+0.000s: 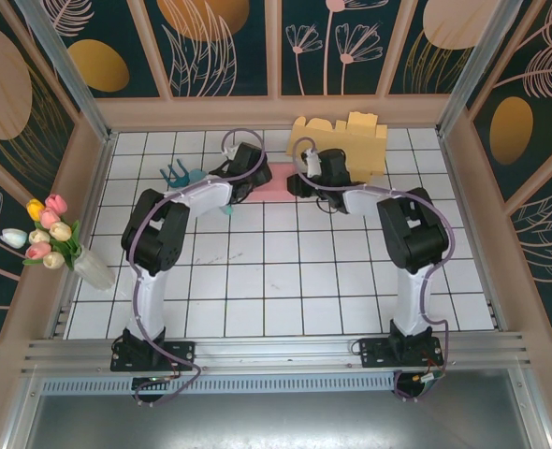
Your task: Fold the paper box
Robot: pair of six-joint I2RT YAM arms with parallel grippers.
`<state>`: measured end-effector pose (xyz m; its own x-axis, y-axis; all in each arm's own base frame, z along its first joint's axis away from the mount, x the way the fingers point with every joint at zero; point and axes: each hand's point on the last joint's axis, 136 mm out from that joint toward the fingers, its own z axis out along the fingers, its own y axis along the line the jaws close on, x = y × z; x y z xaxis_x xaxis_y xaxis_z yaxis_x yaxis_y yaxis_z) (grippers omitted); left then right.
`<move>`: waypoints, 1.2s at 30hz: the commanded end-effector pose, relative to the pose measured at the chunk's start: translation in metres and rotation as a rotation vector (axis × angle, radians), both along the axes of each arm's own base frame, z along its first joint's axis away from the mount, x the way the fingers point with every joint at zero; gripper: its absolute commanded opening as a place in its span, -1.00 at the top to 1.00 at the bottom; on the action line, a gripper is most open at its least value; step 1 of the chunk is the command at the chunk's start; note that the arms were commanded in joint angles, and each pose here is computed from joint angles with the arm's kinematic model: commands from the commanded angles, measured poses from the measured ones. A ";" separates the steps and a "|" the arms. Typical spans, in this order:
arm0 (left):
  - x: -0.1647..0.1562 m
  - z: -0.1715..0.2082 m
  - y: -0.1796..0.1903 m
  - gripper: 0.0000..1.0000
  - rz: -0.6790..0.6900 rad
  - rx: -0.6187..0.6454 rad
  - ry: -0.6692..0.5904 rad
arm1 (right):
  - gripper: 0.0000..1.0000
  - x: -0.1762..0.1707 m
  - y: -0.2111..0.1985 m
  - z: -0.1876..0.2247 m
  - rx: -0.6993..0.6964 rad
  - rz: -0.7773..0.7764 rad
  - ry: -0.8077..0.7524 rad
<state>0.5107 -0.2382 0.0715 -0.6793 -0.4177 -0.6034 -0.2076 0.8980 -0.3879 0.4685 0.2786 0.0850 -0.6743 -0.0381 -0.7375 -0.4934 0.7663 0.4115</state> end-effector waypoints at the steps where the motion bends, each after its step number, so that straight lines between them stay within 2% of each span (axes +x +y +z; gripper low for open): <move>1: 0.005 -0.013 0.006 -0.45 -0.028 0.024 0.033 | 0.26 -0.003 0.041 0.009 0.065 0.098 -0.012; 9: 0.006 -0.030 0.067 -0.48 0.112 0.119 0.083 | 0.25 -0.001 0.066 -0.004 0.045 0.129 0.003; 16: 0.004 -0.024 0.079 -0.66 0.129 0.163 0.085 | 0.15 0.002 0.061 0.004 0.012 0.083 -0.027; 22: 0.001 0.002 0.083 -0.73 0.138 0.156 0.057 | 0.09 0.007 0.036 0.022 -0.097 0.016 -0.092; 28: -0.015 0.061 0.087 -0.75 0.095 0.127 -0.070 | 0.04 0.021 -0.012 0.032 -0.374 -0.074 -0.199; 31: -0.036 0.092 0.092 -0.76 0.066 0.101 -0.147 | 0.02 0.027 -0.041 0.029 -0.549 -0.077 -0.221; 33: -0.056 0.111 0.092 -0.76 0.040 0.049 -0.201 | 0.01 0.034 -0.070 0.018 -0.737 -0.101 -0.227; 36: -0.085 0.112 0.093 -0.78 0.025 -0.005 -0.238 | -0.01 0.040 -0.117 -0.003 -1.017 -0.152 -0.178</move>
<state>0.4403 -0.1398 0.1808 -0.5234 -0.4350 -0.7327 -0.1912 0.8979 -0.3965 0.5050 0.2204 0.1019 -0.5365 -0.4503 -0.7137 -0.4123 0.8778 -0.2439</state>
